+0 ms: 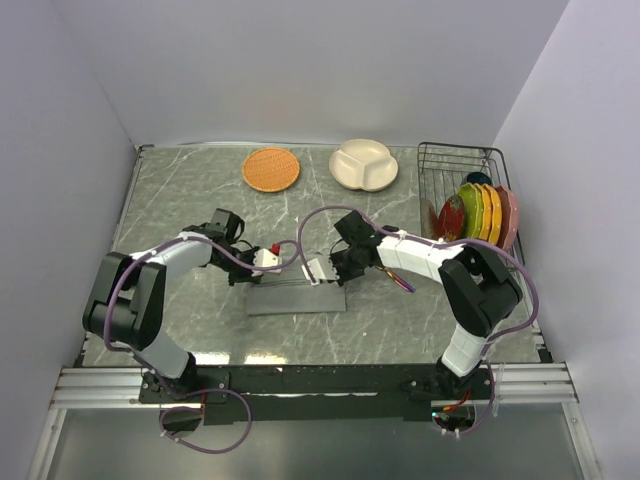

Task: Fold the napkin into a case and place the utensils inside
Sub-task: Fold the lower triangle-folded napkin at the center of the board, then smooth out the 2/3-rectangle-folded napkin at the center of the board.

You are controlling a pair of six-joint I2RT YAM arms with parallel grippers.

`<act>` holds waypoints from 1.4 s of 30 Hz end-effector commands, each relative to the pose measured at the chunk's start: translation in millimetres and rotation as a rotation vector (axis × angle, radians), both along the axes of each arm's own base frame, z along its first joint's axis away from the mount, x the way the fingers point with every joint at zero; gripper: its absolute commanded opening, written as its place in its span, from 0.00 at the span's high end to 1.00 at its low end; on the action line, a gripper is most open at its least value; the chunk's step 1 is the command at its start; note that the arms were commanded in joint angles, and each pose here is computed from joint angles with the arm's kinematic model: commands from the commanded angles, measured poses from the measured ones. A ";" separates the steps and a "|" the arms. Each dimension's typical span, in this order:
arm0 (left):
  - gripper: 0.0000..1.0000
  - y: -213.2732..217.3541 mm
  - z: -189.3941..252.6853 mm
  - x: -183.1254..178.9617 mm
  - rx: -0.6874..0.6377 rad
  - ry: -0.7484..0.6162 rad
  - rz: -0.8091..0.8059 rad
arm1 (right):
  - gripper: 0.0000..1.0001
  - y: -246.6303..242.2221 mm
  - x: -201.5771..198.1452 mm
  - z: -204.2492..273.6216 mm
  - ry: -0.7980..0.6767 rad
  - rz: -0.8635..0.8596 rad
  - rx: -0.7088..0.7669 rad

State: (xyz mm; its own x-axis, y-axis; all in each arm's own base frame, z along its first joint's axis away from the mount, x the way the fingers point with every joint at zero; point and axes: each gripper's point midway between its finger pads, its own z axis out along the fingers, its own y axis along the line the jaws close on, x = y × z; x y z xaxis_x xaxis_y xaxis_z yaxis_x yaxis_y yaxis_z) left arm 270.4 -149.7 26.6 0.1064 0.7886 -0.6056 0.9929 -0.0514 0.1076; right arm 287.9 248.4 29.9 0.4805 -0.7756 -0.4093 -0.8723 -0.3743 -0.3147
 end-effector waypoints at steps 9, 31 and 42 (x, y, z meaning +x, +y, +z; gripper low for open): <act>0.55 12.1 113.5 37.8 -0.340 0.107 0.294 | 1.00 -9.3 6.4 -13.9 -0.054 0.048 -0.050; 0.92 -89.2 39.7 52.6 -0.497 1.075 0.856 | 1.00 -12.5 8.9 -17.8 -0.062 0.056 -0.070; 0.98 -75.0 -33.6 28.9 -0.299 1.221 1.031 | 0.54 -0.3 19.7 38.3 -0.025 -0.095 0.015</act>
State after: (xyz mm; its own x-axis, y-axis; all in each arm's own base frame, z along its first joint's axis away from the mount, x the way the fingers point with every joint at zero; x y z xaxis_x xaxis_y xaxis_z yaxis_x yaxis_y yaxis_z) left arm 304.1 -233.3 18.1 -0.9921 0.0688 -0.1047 0.1244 0.4401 -0.8893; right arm 293.4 244.0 24.3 0.5263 -0.7699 -0.3610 -0.8425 -0.4146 -0.3441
